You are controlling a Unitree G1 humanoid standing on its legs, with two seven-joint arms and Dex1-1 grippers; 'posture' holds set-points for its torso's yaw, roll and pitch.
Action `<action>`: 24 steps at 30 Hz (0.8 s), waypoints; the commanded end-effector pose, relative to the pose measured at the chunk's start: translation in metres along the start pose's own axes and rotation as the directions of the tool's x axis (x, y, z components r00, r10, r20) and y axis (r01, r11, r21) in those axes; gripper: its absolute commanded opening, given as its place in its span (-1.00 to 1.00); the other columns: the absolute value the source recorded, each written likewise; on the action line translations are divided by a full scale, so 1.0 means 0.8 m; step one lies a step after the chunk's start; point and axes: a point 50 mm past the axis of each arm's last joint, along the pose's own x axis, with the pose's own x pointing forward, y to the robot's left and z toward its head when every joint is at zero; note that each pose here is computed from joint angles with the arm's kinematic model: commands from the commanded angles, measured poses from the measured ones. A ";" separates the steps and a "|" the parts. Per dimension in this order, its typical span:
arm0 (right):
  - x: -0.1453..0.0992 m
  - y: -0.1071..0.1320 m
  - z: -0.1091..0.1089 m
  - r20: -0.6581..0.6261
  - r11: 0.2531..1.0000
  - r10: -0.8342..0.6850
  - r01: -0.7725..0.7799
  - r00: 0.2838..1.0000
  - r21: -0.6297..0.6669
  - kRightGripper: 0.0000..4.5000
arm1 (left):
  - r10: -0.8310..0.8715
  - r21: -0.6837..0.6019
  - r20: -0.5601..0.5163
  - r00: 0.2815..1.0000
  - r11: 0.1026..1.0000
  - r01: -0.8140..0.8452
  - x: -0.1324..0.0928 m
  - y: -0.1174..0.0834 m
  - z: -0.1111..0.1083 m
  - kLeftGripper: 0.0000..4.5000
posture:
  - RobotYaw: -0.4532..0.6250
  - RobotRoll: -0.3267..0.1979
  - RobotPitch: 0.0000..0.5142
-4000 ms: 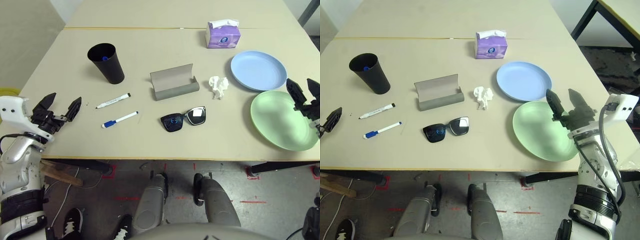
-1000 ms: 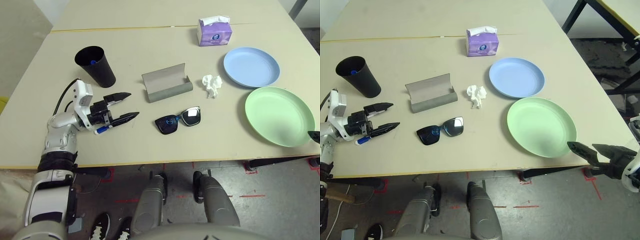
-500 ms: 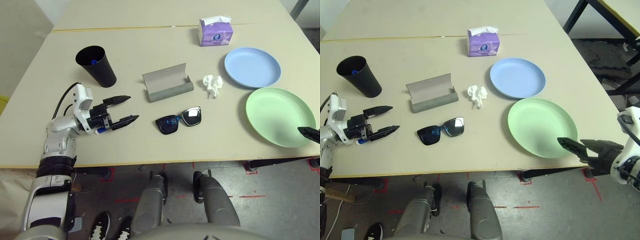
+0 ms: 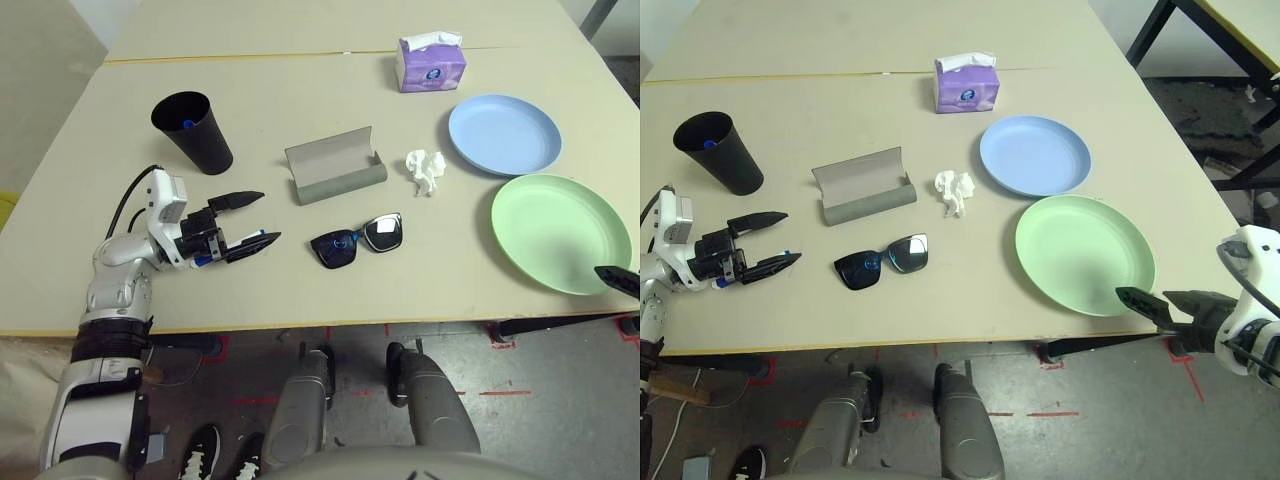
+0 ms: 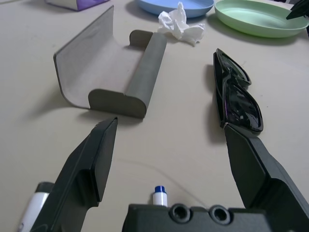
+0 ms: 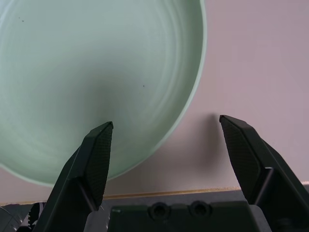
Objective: Organize and tidy the items on the table.
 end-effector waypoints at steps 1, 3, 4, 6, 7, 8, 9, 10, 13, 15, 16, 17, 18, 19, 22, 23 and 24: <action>0.005 0.002 -0.005 -0.023 1.000 0.015 -0.015 1.000 0.009 1.00 | -0.007 -0.005 -0.001 1.000 1.000 0.007 0.001 -0.005 -0.001 0.99 | -0.42 0.25 0.07; 0.006 0.003 -0.004 -0.028 1.000 0.028 -0.027 0.999 0.014 1.00 | -0.005 -0.001 0.001 1.000 1.000 0.005 0.001 -0.005 0.000 0.99 | -0.42 0.25 0.07; 0.007 0.004 -0.004 -0.030 0.999 0.032 -0.032 0.999 0.016 1.00 | -0.004 0.000 0.002 1.000 1.000 0.004 0.002 -0.005 0.000 0.99 | -0.41 0.25 0.06; 0.009 0.007 -0.004 -0.035 0.998 0.052 -0.051 0.998 0.024 1.00 | 0.001 0.006 0.006 1.000 1.000 -0.001 0.002 -0.004 0.001 0.99 | -0.41 0.25 0.06; 0.010 0.009 -0.004 -0.038 0.998 0.064 -0.063 0.997 0.027 1.00 | 0.003 0.009 0.007 1.000 1.000 -0.003 0.002 -0.004 0.002 0.99 | -0.40 0.25 0.03; 0.011 0.011 -0.004 -0.042 0.997 0.076 -0.075 0.996 0.030 1.00 | 0.006 0.013 0.008 1.000 1.000 -0.006 0.002 -0.004 0.003 0.99 | -0.40 0.25 0.02; 0.013 0.014 -0.003 -0.042 0.995 0.090 -0.088 0.995 0.035 1.00 | 0.009 0.016 0.009 1.000 1.000 -0.009 0.001 -0.003 0.003 0.99 | -0.40 0.25 0.02; 0.013 0.017 -0.002 -0.042 0.994 0.101 -0.100 0.994 0.040 0.82 | 0.011 0.019 0.010 1.000 1.000 -0.011 0.001 -0.003 0.004 1.00 | -0.40 0.25 0.02; 0.015 0.021 0.000 -0.041 0.991 0.123 -0.121 0.992 0.049 0.41 | 0.016 0.027 0.015 1.000 1.000 -0.016 0.001 -0.002 0.007 1.00 | -0.39 0.25 -0.01; 0.016 0.023 0.002 -0.038 0.990 0.132 -0.129 0.991 0.055 0.05 | 0.022 0.036 0.020 1.000 0.999 -0.023 0.000 0.000 0.009 1.00 | -0.38 0.25 -0.03; 0.017 0.023 0.003 -0.035 0.990 0.134 -0.132 0.990 0.056 -0.12 | 0.026 0.041 0.023 0.999 0.999 -0.027 0.000 0.001 0.011 1.00 | -0.38 0.25 -0.04; 0.017 0.024 0.004 -0.031 0.989 0.137 -0.135 0.990 0.058 -0.27 | 0.028 0.044 0.025 0.999 0.999 -0.029 0.000 0.002 0.012 1.00 | -0.38 0.25 -0.04; 0.018 0.024 0.005 -0.027 0.989 0.140 -0.138 0.990 0.060 -0.45 | 0.029 0.047 0.026 0.999 0.998 -0.031 0.001 0.002 0.012 1.00 | -0.38 0.25 -0.05; 0.018 0.025 0.006 -0.024 0.988 0.142 -0.140 0.990 0.061 -0.61 | 0.031 0.050 0.028 0.999 0.998 -0.032 0.001 0.003 0.013 1.00 | -0.38 0.25 -0.05; 0.019 0.025 0.007 -0.020 0.988 0.144 -0.142 0.989 0.063 -0.99 | 0.034 0.055 0.033 0.999 0.998 -0.035 0.002 0.003 0.014 1.00 | -0.37 0.25 -0.07; 0.019 0.025 0.007 -0.019 0.988 0.144 -0.143 0.989 0.064 -0.99 | 0.034 0.055 0.034 0.999 0.998 -0.036 0.002 0.003 0.014 1.00 | -0.38 0.25 -0.07; 0.019 0.026 0.008 -0.018 0.987 0.146 -0.145 0.989 0.065 -0.99 | 0.034 0.055 0.034 0.999 0.998 -0.036 0.002 0.003 0.014 1.00 | -0.38 0.25 -0.07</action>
